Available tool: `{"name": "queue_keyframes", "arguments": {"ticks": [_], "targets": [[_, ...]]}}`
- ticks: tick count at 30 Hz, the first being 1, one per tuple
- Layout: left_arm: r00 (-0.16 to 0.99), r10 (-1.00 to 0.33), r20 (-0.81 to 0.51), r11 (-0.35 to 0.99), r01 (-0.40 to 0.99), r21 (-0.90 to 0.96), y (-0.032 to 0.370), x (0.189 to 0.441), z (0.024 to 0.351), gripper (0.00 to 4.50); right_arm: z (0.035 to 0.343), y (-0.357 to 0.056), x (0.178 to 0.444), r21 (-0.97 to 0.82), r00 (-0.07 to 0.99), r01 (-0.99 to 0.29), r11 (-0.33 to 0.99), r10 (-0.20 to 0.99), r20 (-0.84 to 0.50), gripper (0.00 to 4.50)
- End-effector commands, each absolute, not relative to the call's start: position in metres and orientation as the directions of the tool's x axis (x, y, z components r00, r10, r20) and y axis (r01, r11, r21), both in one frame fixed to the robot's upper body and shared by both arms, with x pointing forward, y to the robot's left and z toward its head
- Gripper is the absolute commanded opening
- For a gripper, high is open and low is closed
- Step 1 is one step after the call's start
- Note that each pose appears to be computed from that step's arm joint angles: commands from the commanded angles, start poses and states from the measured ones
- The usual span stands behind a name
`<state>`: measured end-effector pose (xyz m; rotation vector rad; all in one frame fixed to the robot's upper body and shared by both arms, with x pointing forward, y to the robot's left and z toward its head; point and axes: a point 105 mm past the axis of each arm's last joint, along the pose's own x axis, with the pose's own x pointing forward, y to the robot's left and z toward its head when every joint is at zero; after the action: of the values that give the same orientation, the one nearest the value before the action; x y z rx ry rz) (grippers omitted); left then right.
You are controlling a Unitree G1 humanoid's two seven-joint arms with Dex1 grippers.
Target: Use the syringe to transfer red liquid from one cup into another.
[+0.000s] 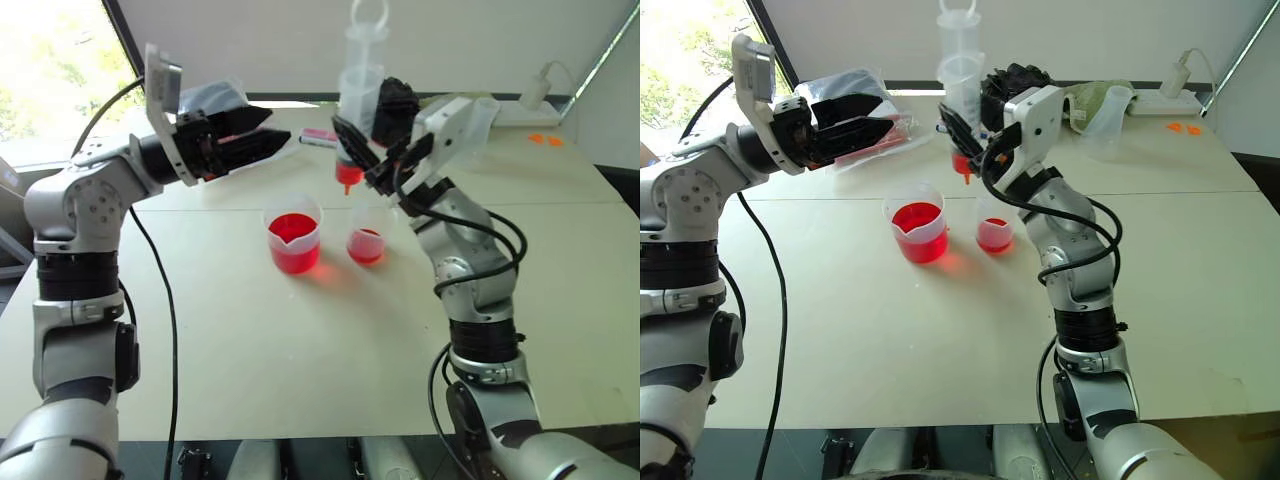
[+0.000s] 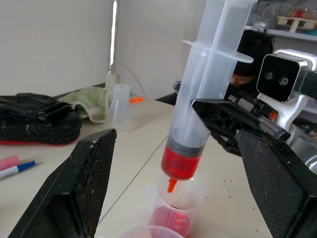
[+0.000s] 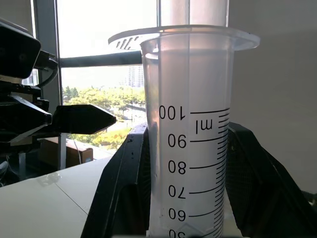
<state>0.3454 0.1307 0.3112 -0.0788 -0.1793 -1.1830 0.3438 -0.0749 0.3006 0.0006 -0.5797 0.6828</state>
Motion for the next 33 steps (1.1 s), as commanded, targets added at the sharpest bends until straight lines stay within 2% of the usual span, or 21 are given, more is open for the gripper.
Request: {"name": "queue_keyframes", "arguments": {"ticks": [1,6,12,20,28,33], "targets": [[0.332,-0.922,0.198,0.354,0.931,0.089,0.126,0.342,0.324,4.02,0.321,-0.09,0.334,-0.203,0.611,-0.554,0.807,0.56,0.559,1.4],[0.307,-0.931,0.199,0.33,0.939,0.094,0.121,0.344,0.327,4.02,0.302,-0.108,0.342,-0.191,0.672,-0.512,0.837,0.53,0.517,1.4],[0.245,-0.941,0.234,0.273,0.957,0.093,0.102,0.342,0.34,4.02,0.277,-0.107,0.346,-0.169,0.701,-0.515,0.84,0.526,0.48,1.4],[0.163,-0.962,0.218,0.195,0.972,0.13,0.077,0.345,0.351,4.02,0.272,-0.105,0.344,-0.157,0.707,-0.512,0.845,0.518,0.482,1.4],[0.09,-0.964,0.249,0.13,0.981,0.147,0.043,0.36,0.378,4.02,0.27,-0.099,0.342,-0.152,0.702,-0.52,0.84,0.522,0.484,1.4],[0.03,-0.973,0.231,0.062,0.989,0.135,0.021,0.363,0.38,4.02,0.269,-0.095,0.34,-0.157,0.698,-0.522,0.839,0.525,0.487,1.4]]}}
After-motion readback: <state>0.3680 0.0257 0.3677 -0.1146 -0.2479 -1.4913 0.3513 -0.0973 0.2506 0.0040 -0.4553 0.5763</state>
